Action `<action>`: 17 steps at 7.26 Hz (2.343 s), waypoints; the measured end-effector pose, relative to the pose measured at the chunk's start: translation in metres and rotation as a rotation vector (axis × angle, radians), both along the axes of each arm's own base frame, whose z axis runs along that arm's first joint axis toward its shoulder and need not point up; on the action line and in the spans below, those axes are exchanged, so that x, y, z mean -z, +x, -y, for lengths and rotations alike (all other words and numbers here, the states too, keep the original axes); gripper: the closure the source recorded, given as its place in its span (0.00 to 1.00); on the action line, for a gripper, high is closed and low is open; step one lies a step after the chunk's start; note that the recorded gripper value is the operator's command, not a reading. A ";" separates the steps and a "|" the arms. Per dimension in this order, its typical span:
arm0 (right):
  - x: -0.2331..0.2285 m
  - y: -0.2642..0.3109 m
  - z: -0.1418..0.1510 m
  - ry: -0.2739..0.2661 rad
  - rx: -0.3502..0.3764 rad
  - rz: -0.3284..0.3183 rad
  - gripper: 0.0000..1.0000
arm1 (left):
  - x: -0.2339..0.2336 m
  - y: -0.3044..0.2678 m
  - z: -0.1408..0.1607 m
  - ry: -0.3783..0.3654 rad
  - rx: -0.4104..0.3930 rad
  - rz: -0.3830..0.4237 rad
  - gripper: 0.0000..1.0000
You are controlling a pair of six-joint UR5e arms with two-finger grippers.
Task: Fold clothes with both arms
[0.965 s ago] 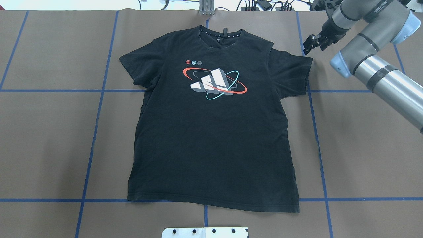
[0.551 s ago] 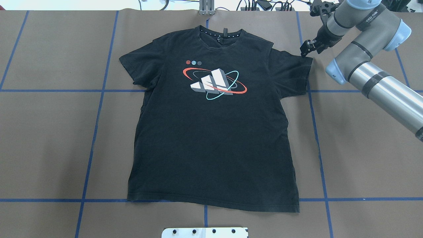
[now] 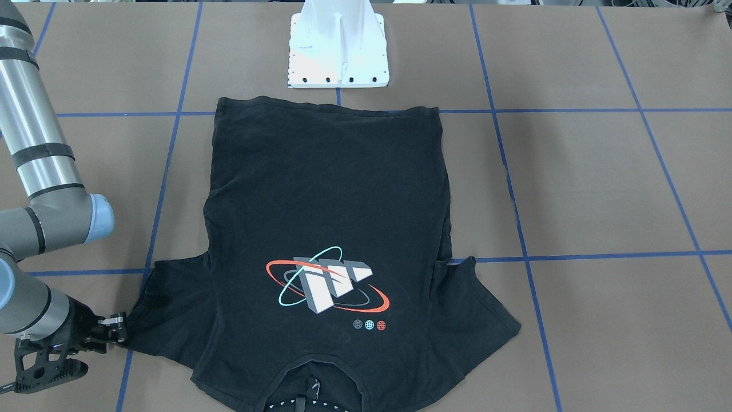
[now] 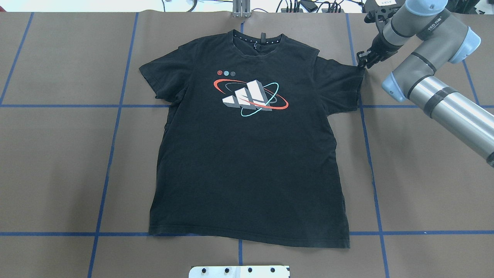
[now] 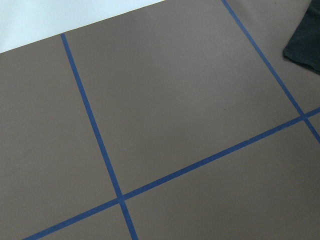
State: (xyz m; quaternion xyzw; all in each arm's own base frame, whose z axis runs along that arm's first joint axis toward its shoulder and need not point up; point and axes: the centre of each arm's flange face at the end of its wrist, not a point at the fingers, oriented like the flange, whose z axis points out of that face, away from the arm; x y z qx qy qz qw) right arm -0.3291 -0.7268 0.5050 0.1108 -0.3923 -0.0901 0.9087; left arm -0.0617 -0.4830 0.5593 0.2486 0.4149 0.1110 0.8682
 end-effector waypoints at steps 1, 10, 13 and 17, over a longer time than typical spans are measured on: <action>0.000 0.000 0.000 -0.006 -0.005 0.002 1.00 | 0.000 0.000 0.000 -0.001 0.000 0.000 0.00; 0.175 -0.095 -0.064 -0.192 -0.115 0.250 1.00 | 0.000 0.000 0.000 -0.002 0.001 -0.001 0.00; 0.222 -0.158 -0.050 -0.197 -0.174 0.216 1.00 | -0.001 0.000 -0.001 -0.004 -0.001 -0.001 0.00; 0.237 -0.200 -0.056 -0.161 -0.202 0.180 0.00 | 0.006 0.016 0.004 -0.008 -0.002 -0.022 0.00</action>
